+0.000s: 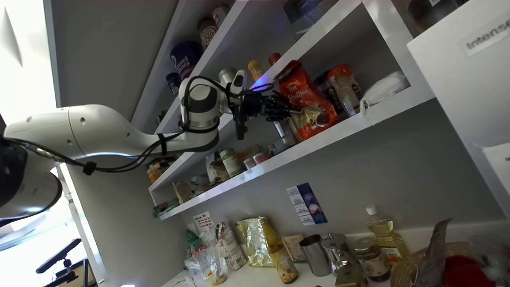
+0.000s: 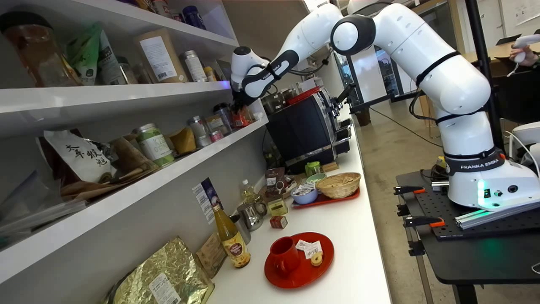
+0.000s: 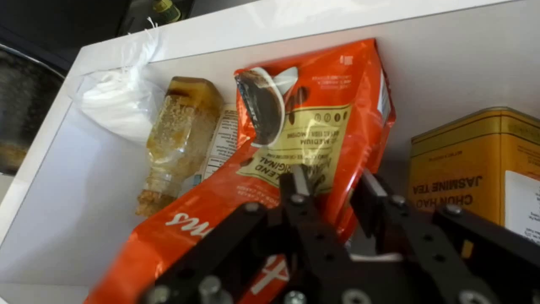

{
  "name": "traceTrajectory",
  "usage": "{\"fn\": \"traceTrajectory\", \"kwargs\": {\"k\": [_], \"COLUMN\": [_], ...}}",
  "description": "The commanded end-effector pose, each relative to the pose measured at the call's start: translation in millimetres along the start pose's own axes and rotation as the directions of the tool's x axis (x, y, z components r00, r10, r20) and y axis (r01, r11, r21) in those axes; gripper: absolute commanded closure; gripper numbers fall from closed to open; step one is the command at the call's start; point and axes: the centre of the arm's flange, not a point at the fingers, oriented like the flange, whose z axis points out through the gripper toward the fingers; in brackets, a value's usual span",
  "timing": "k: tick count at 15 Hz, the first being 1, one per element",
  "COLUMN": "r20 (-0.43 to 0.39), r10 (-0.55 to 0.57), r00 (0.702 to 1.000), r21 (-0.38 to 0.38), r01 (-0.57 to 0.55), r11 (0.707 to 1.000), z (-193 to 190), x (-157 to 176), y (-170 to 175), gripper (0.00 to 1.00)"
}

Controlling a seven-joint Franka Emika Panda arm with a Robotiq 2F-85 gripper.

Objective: Remove the orange packet from the shelf

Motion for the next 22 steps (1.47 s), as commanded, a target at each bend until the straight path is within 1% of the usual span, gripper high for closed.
{"fn": "traceTrajectory", "kwargs": {"k": [1, 2, 5, 7, 10, 12, 14, 16, 18, 19, 21, 22], "r20": [-0.001, 0.005, 0.040, 0.061, 0.101, 0.131, 0.176, 0.250, 0.330, 0.361, 0.380, 0.373], "r10": [-0.021, -0.019, -0.024, -0.023, -0.026, -0.039, -0.070, -0.109, -0.147, -0.174, -0.243, -0.283], "r00": [1.000, 1.000, 0.999, 0.998, 0.995, 0.991, 0.982, 0.962, 0.932, 0.916, 0.893, 0.883], "r21": [0.002, 0.000, -0.028, -0.027, -0.010, 0.014, 0.025, 0.056, 0.087, 0.120, 0.199, 0.252], "r01": [0.021, 0.019, 0.025, 0.025, 0.027, 0.037, 0.067, 0.098, 0.125, 0.139, 0.178, 0.198], "r11": [1.000, 1.000, 0.999, 0.999, 1.000, 0.999, 0.997, 0.994, 0.988, 0.983, 0.964, 0.947], "z": [0.7, 0.3, -4.5, -16.6, -54.0, -86.1, -105.9, -123.0, -136.3, -139.7, -144.3, -143.5], "x": [10.3, 8.8, -0.4, -8.5, -30.0, -54.0, -73.0, -98.2, -131.1, -149.9, -188.4, -205.9], "y": [-6.4, -6.7, -7.9, -9.0, -15.2, -27.3, -42.1, -61.8, -88.1, -105.9, -147.5, -174.3], "gripper": [0.98, 1.00, 1.00, 0.99, 0.99, 0.99, 0.99, 0.99, 0.99, 0.99, 0.99, 0.99]}}
